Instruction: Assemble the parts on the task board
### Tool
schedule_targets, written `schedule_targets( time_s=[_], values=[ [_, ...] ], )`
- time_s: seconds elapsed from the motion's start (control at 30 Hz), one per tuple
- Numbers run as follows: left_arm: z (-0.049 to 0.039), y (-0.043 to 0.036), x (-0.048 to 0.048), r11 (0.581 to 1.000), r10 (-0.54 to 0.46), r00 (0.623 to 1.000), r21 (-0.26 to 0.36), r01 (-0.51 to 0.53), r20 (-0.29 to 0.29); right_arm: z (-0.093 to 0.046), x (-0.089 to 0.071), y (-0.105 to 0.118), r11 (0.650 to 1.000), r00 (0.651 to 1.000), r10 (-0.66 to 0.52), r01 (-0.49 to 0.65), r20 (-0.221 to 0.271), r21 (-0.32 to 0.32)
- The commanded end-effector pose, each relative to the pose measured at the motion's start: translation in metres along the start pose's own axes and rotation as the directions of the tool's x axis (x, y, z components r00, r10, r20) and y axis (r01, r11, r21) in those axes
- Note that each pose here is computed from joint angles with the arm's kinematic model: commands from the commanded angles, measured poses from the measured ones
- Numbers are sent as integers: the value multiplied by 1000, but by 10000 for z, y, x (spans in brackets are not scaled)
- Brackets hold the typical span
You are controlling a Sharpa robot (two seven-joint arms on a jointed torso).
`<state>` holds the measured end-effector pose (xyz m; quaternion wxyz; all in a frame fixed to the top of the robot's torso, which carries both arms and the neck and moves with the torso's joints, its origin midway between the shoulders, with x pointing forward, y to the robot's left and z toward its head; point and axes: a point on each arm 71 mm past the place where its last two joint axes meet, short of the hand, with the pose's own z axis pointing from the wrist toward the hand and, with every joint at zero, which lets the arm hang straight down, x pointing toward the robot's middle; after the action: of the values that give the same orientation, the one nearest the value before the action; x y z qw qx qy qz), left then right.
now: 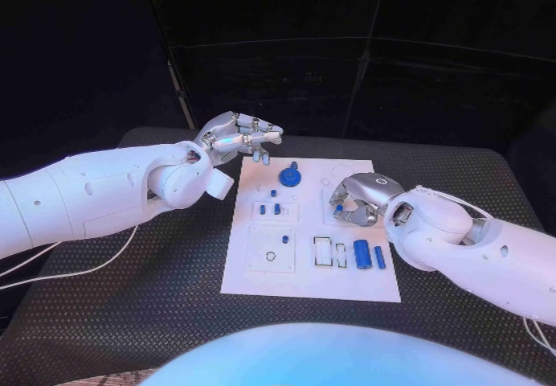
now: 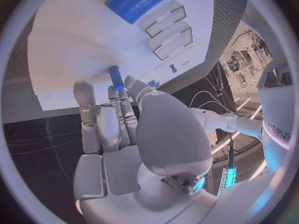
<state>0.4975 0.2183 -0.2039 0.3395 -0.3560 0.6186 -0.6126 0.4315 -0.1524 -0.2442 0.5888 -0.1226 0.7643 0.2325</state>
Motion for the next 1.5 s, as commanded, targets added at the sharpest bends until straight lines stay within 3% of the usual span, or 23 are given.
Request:
schedule_targets(
  time_s=[0.03, 0.8, 1.5],
  values=[
    [3, -7, 15, 1000, -7, 1000, -4, 7, -18, 10, -2, -17, 1000, 1000, -20, 20, -6, 14],
    [2, -6, 17, 1000, -7, 1000, -7, 7, -19, 36, 35, -25, 1000, 999, 1, 0, -39, 3],
    [7, -4, 12, 1000, -7, 1000, -5, 7, -18, -31, -83, -3, 996, 993, 74, -70, 88, -47]
  ],
)
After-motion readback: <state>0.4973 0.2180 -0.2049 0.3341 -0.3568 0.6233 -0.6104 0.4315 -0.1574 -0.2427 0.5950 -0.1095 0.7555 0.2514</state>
